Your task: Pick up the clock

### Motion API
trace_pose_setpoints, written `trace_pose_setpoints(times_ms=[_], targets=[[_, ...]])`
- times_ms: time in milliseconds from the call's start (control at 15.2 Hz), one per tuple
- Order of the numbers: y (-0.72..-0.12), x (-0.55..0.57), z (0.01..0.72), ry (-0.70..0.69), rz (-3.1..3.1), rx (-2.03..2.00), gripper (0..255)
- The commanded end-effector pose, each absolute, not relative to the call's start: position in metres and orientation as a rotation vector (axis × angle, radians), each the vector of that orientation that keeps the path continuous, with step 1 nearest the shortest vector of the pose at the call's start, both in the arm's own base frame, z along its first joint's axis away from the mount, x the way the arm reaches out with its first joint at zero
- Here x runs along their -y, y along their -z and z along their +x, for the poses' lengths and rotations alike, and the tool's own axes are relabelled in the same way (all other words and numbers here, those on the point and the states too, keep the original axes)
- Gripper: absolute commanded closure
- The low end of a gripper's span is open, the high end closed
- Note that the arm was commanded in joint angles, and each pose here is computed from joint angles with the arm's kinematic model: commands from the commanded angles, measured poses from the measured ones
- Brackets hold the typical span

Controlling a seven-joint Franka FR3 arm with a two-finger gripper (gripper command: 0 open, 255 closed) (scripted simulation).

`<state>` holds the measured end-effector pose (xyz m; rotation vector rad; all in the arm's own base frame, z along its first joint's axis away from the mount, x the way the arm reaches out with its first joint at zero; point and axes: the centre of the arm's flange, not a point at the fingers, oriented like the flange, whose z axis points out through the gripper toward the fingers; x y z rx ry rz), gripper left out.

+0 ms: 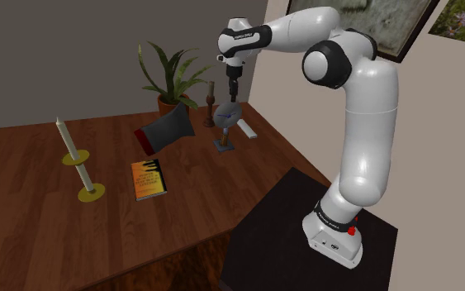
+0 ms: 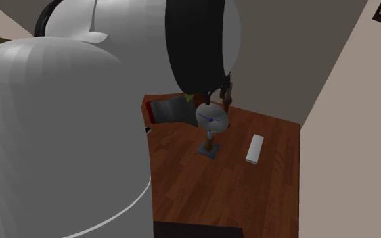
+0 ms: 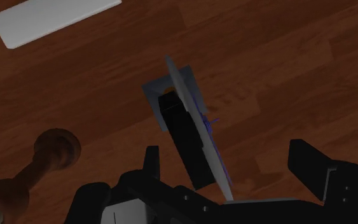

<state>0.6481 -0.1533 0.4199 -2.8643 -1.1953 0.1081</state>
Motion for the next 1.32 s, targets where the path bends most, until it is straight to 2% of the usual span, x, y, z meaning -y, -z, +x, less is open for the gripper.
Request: trace_pose_setpoints(times_ms=[0, 396, 462, 1254], targets=[[-0.408, 0.153, 0.65, -0.108, -2.859, 1.206, 0], [-0.384, 0.153, 0.65, -0.108, -2.859, 1.206, 0], [-0.384, 0.153, 0.651, -0.108, -2.859, 1.206, 255], [-0.4, 0.153, 0.65, -0.108, -2.859, 1.206, 255]])
